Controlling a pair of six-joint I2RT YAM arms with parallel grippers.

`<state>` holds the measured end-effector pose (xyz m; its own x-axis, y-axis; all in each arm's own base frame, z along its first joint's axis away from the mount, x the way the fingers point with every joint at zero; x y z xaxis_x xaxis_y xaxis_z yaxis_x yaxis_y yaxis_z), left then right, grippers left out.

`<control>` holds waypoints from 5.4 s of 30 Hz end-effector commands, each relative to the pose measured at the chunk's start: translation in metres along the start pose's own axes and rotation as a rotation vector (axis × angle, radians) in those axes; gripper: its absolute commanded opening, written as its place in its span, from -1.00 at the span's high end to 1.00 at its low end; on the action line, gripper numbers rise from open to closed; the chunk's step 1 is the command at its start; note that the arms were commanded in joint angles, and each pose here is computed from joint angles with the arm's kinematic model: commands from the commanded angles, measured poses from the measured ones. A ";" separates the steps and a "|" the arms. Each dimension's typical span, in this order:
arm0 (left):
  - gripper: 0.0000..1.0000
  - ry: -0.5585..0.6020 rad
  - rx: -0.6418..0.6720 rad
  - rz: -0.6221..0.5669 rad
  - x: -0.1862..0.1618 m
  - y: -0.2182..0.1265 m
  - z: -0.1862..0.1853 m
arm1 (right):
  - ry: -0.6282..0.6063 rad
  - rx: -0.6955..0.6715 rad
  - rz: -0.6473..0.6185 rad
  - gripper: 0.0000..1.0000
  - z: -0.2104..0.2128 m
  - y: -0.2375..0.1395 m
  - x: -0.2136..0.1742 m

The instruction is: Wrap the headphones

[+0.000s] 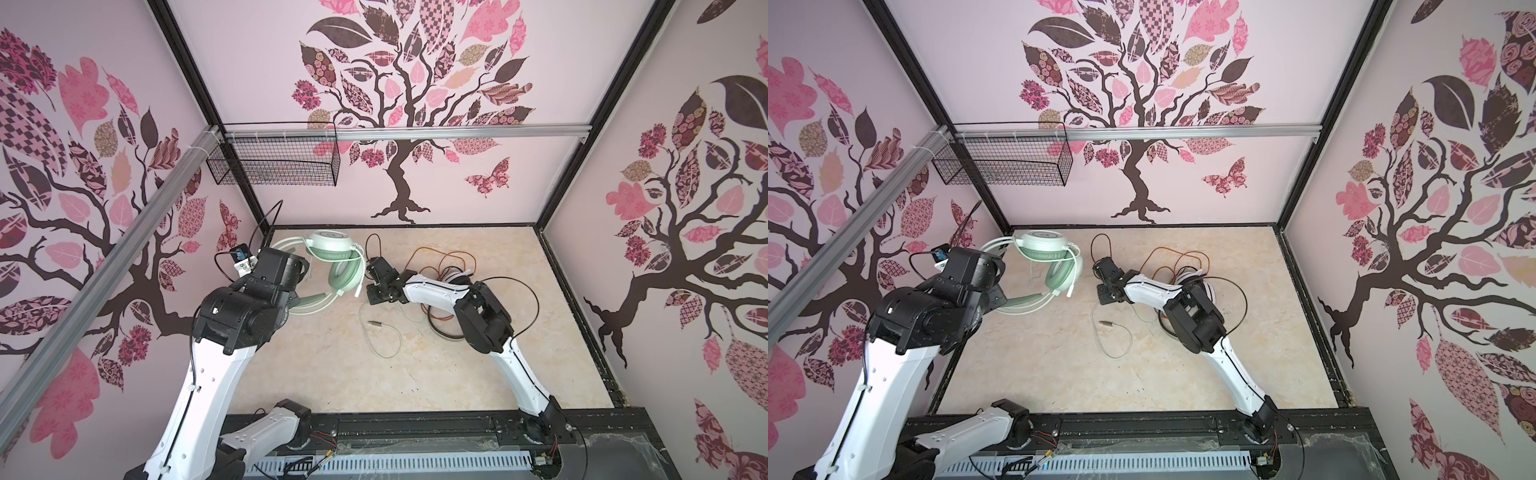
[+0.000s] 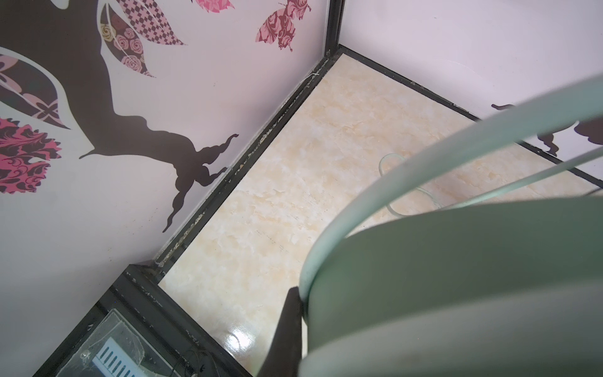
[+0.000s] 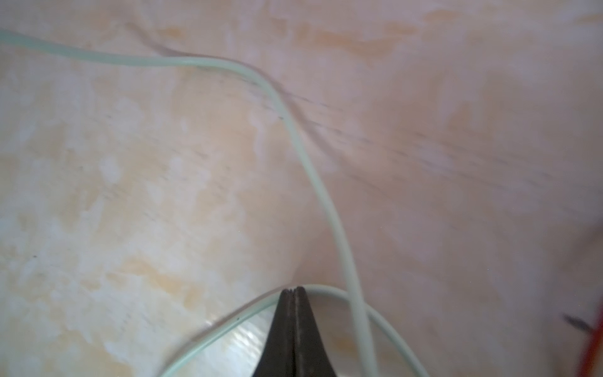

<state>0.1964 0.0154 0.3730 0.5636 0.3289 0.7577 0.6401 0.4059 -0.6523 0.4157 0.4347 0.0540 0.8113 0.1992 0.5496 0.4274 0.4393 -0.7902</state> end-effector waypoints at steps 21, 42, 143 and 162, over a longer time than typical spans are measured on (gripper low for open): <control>1.00 -0.052 -0.318 0.087 0.006 -0.023 -0.044 | -0.377 0.763 -0.383 0.43 0.027 -0.203 -0.060; 1.00 0.039 -0.664 0.103 0.041 -0.074 -0.120 | -0.512 0.684 -1.001 -0.18 0.059 -0.118 0.030; 1.00 0.354 0.036 0.192 -0.089 0.114 -0.116 | -1.198 0.137 -0.531 1.00 0.127 -0.361 -0.077; 1.00 0.488 -0.016 0.243 -0.114 0.105 -0.089 | -1.249 -0.465 -0.459 1.00 0.069 -0.344 -0.022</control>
<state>0.2482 -0.0566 0.2148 0.8877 -0.0239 0.4597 0.4349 0.3711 -0.8205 0.2102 0.3489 0.3200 -0.2484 0.8116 0.5288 0.7673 0.4981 -0.4040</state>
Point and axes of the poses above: each gripper's point midway between its finger pads, its own y axis out along the fingers, its own z axis along the line the jaws close on, x = y × z, the point moved 3 cm from there along -y, back along the fingers, and after that the axes turned 3 degrees about y, right-handed, at the moved point
